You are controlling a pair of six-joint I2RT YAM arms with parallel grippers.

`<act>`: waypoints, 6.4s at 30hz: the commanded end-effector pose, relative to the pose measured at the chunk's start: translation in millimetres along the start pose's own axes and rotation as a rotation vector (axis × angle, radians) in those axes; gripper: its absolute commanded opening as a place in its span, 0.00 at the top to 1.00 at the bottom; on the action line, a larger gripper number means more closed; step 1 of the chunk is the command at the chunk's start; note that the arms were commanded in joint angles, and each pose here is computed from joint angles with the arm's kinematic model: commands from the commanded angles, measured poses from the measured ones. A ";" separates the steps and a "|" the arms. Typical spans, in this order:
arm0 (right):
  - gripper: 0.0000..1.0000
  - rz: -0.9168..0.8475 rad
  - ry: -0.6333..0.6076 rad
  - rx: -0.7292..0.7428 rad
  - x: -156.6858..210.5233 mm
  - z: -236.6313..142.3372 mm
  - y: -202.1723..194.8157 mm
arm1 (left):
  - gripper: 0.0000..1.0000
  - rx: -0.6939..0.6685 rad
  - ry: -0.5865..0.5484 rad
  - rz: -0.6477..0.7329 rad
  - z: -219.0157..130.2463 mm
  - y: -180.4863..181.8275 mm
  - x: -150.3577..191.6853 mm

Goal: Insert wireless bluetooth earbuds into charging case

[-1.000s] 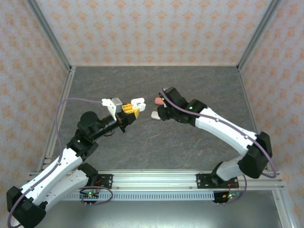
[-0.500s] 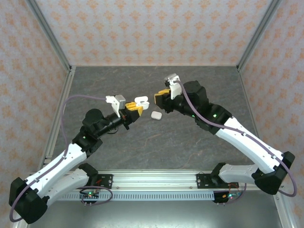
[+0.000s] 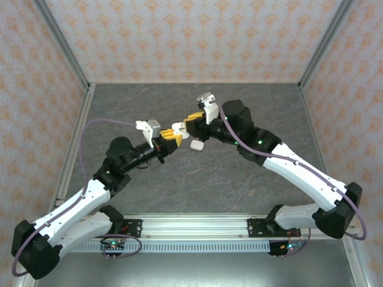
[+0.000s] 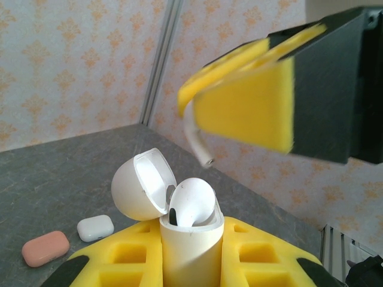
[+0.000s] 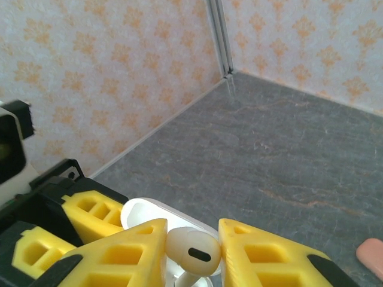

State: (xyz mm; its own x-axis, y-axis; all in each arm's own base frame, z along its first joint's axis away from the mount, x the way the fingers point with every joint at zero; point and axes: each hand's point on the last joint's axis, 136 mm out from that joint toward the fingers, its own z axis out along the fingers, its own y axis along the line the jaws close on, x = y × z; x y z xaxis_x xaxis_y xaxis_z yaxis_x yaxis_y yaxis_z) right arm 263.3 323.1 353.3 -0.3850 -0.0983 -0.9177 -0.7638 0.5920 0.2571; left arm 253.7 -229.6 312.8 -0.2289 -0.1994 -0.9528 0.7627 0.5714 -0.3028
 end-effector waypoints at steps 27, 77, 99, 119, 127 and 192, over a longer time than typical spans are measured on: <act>0.70 0.040 0.121 -0.034 17.4 4.2 9.1 | 1.00 0.025 -0.072 0.028 -0.2 -8.8 -23.0; 0.15 0.297 0.076 -0.488 -18.9 -13.3 42.2 | 1.00 0.094 -0.059 0.037 5.2 -24.3 -22.6; 0.16 0.175 0.053 -0.107 -7.6 -39.2 -7.2 | 1.00 0.058 -0.008 0.024 12.3 -15.8 -12.2; 0.01 0.238 -0.148 0.812 37.7 -157.0 -160.6 | 1.00 -0.190 0.415 -0.236 105.9 43.8 98.8; 0.01 0.207 -0.115 0.894 55.4 -174.3 -169.8 | 1.00 -0.247 0.667 -0.328 150.8 39.9 172.4; 0.01 0.153 -0.048 1.144 102.8 -199.4 -202.8 | 0.33 -0.736 0.413 -0.019 74.6 109.2 79.1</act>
State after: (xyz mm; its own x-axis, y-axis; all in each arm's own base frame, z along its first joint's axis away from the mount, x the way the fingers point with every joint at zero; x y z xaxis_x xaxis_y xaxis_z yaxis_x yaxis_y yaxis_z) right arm 275.7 53.7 267.2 -0.4365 0.0351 -0.8990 0.1081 0.9940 -0.0137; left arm 357.6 -289.2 207.1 -0.6111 -0.0106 -0.7915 0.3119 0.9158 -0.2530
